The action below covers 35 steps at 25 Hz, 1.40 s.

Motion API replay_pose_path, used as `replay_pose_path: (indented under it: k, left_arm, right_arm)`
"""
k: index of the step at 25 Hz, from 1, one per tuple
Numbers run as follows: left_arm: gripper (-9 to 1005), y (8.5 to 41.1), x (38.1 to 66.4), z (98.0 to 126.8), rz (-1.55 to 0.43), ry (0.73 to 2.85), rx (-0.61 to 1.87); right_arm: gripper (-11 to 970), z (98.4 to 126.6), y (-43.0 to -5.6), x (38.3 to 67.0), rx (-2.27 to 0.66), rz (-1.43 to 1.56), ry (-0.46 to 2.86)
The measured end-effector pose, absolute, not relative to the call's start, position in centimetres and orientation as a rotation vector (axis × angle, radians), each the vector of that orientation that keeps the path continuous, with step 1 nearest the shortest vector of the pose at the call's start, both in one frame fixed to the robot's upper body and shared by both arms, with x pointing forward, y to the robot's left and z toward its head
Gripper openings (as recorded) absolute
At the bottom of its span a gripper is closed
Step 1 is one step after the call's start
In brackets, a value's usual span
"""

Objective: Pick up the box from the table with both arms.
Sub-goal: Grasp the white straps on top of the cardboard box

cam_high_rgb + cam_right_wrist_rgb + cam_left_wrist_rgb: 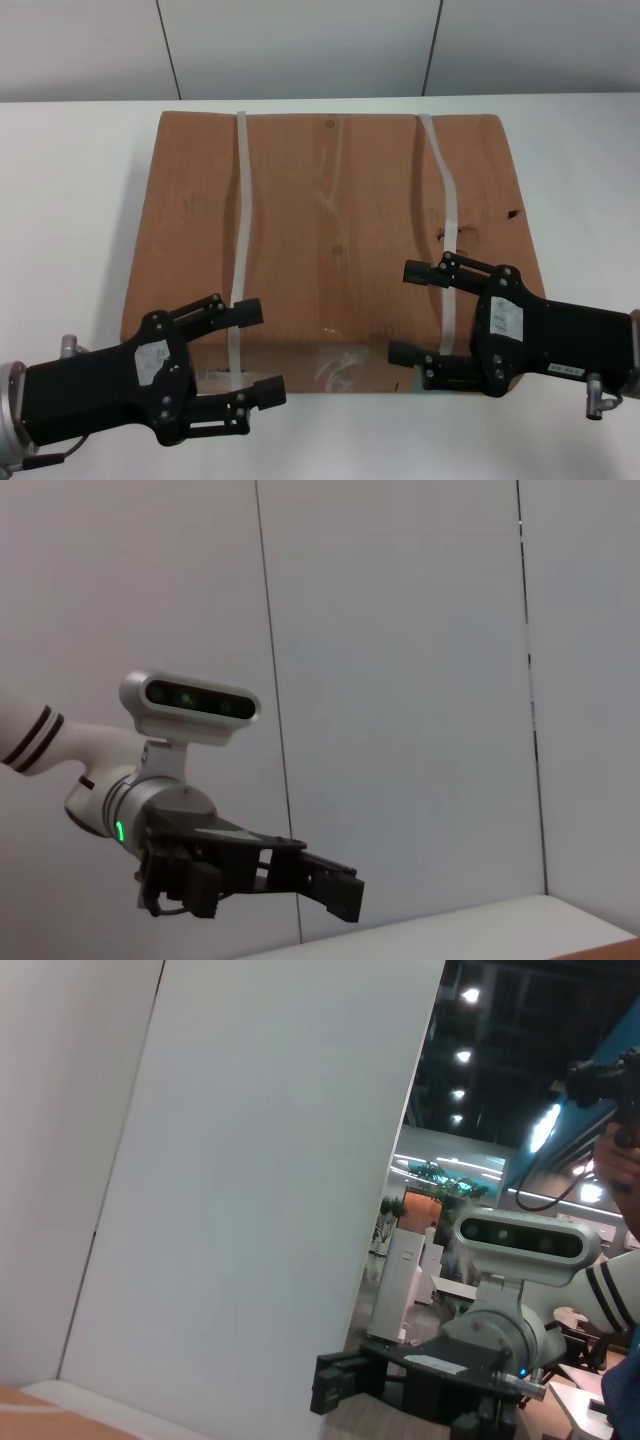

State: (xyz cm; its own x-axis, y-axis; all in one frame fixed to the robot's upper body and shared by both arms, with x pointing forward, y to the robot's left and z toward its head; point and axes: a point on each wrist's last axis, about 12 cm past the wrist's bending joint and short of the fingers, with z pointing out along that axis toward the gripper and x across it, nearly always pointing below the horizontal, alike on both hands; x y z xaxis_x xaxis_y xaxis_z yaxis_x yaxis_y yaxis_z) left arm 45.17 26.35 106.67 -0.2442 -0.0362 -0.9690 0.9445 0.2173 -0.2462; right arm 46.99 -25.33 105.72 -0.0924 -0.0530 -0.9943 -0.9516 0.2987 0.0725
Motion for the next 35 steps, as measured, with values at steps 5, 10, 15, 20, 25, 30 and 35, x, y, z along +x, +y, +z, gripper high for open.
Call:
replay_pose_path:
  k: [5, 10, 15, 20, 25, 30, 35]
  left_arm:
    - [892, 26.4, 45.1, 106.6, -1.207, 1.478, 0.907]
    - [891, 26.3, 45.2, 106.6, -1.207, 1.477, 0.908]
    - [890, 26.6, 45.6, 106.8, -1.186, 1.469, 0.859]
    - [889, 28.0, 47.3, 106.1, -1.103, 1.561, 0.5]
    - [888, 28.6, 50.5, 104.5, -1.137, 1.822, 0.131]
    - [888, 28.4, 52.6, 103.8, -1.171, 1.986, -0.026]
    - [887, 27.3, 53.1, 103.5, -1.171, 2.019, 0.002]
  right_arm:
    - [866, 105.7, -25.4, 47.0, -0.987, 1.003, 1.452]
    - [858, 105.6, -25.4, 47.0, -0.986, 1.002, 1.453]
    - [849, 105.6, -26.4, 47.6, -0.913, 0.937, 1.482]
    - [841, 105.0, -29.4, 48.6, -0.592, 0.826, 1.581]
    - [832, 103.6, -30.1, 49.5, -0.29, 0.86, 1.697]
    - [823, 102.4, -30.0, 50.9, -0.022, 0.93, 1.829]
    - [815, 101.9, -27.8, 52.3, -0.024, 0.98, 1.887]
